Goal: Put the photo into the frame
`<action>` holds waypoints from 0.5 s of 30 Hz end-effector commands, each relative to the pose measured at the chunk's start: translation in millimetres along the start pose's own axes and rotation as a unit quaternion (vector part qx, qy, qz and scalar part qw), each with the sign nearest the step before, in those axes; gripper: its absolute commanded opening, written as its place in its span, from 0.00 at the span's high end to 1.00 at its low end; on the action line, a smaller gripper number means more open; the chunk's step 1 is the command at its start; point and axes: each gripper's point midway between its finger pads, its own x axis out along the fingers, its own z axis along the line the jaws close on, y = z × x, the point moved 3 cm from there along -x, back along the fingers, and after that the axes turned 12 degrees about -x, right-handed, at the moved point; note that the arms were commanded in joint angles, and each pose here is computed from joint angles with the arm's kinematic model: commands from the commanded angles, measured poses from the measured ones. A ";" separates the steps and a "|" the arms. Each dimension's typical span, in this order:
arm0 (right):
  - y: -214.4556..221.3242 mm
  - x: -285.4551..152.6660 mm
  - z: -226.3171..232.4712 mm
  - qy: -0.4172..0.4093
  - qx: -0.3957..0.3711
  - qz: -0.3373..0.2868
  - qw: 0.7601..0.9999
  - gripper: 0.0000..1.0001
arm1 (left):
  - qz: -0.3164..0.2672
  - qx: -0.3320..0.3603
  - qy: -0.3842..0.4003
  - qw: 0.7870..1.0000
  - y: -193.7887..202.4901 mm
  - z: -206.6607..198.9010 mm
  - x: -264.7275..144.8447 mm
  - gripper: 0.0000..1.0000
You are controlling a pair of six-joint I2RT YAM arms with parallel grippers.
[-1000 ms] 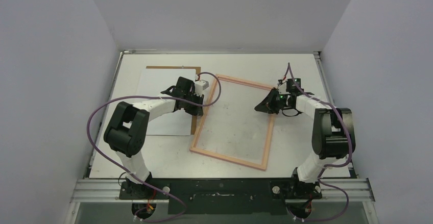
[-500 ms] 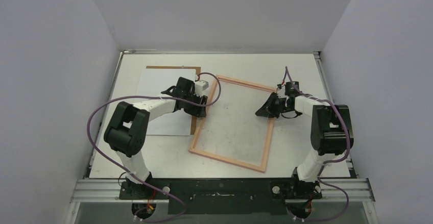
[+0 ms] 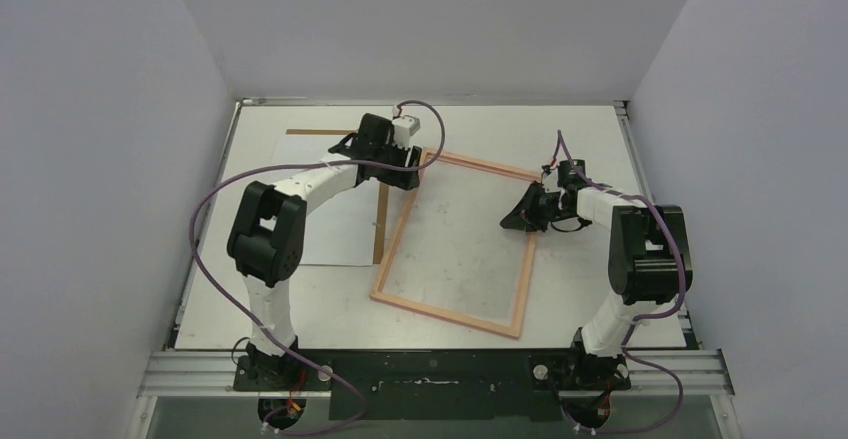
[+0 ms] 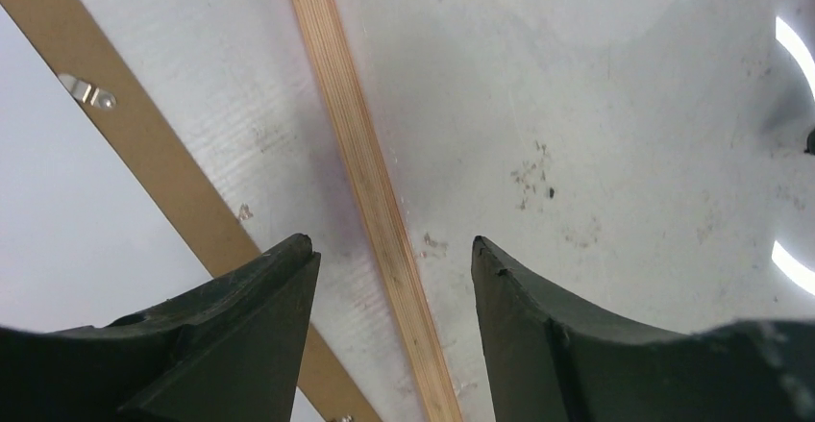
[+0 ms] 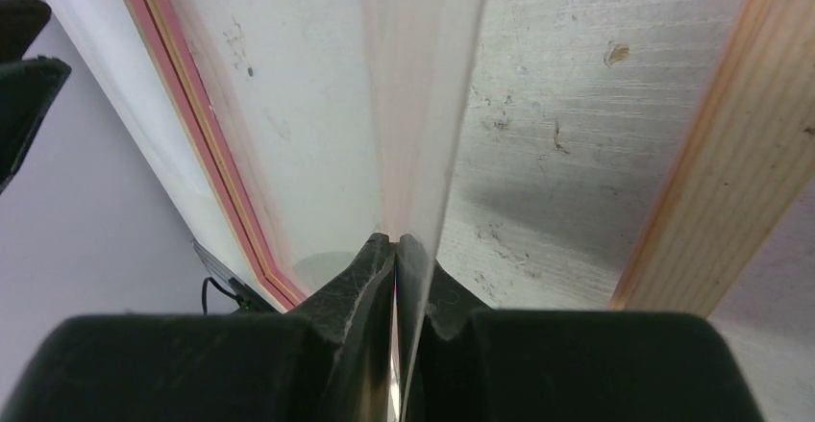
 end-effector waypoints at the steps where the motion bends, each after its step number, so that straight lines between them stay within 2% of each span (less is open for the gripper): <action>1: -7.5 -6.8 12.4 -0.006 -0.035 -0.012 0.999 0.95 | -0.024 -0.001 -0.014 1.000 -28.5 -1.7 14.8 0.42; 9: -7.7 -7.4 17.9 -0.016 -0.048 -0.012 0.999 0.95 | -0.036 -0.004 -0.030 0.999 -53.5 -5.6 48.0 0.40; 15: -9.7 -8.9 21.8 -0.023 -0.052 -0.011 0.998 0.95 | -0.021 -0.016 -0.024 0.999 -52.9 -5.7 71.4 0.38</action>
